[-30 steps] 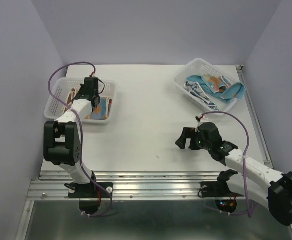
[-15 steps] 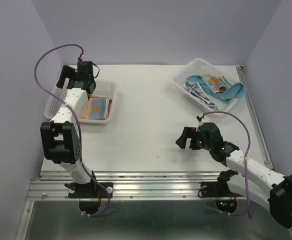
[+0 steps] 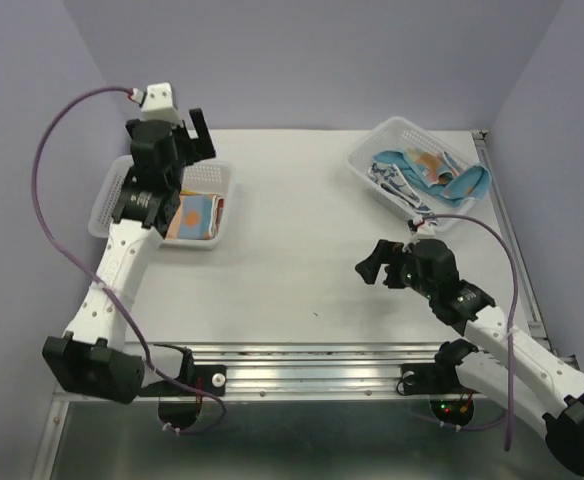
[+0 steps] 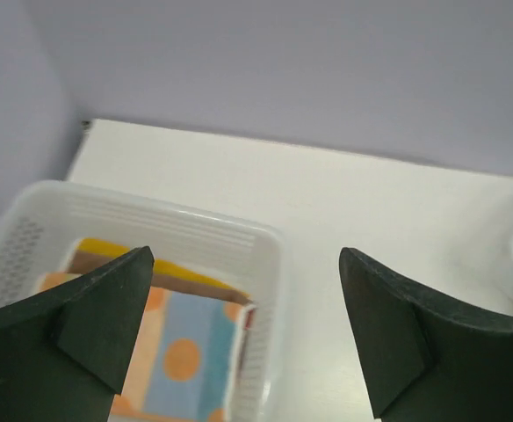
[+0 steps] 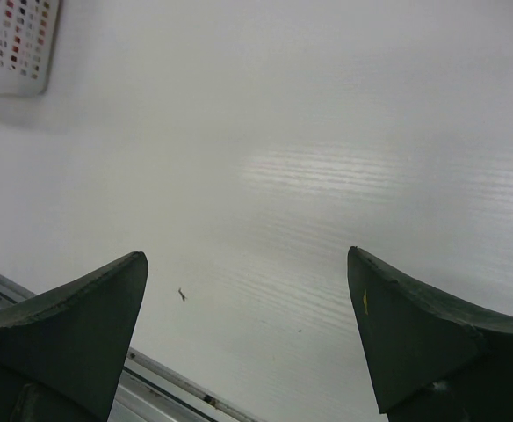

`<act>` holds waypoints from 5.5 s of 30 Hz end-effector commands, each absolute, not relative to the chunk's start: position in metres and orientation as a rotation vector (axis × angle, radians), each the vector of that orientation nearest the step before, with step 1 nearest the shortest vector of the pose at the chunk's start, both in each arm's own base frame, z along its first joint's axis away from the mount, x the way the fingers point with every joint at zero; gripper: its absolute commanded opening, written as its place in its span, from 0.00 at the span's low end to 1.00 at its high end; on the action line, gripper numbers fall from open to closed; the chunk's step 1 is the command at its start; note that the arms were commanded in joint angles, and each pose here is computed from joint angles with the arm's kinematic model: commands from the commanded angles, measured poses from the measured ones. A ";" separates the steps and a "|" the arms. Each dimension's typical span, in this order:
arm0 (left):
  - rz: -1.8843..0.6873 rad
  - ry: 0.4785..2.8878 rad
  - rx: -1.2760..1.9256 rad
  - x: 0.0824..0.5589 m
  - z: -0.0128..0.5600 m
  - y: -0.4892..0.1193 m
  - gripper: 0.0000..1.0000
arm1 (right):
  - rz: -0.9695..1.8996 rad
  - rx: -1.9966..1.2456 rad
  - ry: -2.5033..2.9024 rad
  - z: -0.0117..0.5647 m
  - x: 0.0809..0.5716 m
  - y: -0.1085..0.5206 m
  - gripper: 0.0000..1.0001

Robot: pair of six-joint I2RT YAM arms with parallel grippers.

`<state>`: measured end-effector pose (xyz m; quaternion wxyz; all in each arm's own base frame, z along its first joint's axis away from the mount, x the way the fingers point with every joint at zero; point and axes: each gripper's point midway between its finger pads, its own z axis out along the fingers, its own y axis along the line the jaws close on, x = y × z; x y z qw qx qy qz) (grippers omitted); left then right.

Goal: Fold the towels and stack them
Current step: Neatly place the folded towel into the bin, then grab crumpled towel, then move the towel to the center of the board

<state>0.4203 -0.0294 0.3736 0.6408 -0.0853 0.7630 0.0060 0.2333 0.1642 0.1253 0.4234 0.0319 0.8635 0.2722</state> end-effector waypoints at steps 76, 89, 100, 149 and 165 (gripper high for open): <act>-0.712 1.667 -0.151 0.268 0.256 -0.152 0.99 | 0.345 0.114 1.446 0.510 0.419 0.077 0.01; -0.684 1.665 -0.301 0.255 0.261 -0.127 0.99 | 0.699 -0.247 1.382 0.560 0.414 0.211 0.01; -0.594 1.712 -0.478 0.257 0.242 -0.104 0.99 | 0.615 -0.291 1.673 0.406 0.386 0.283 0.01; -0.619 1.853 -0.561 0.250 0.192 -0.112 0.99 | 0.981 -0.604 1.960 0.164 0.205 0.458 0.33; -0.604 1.960 -0.578 0.240 0.155 -0.115 0.99 | 0.970 -0.945 2.200 0.098 0.124 0.384 0.76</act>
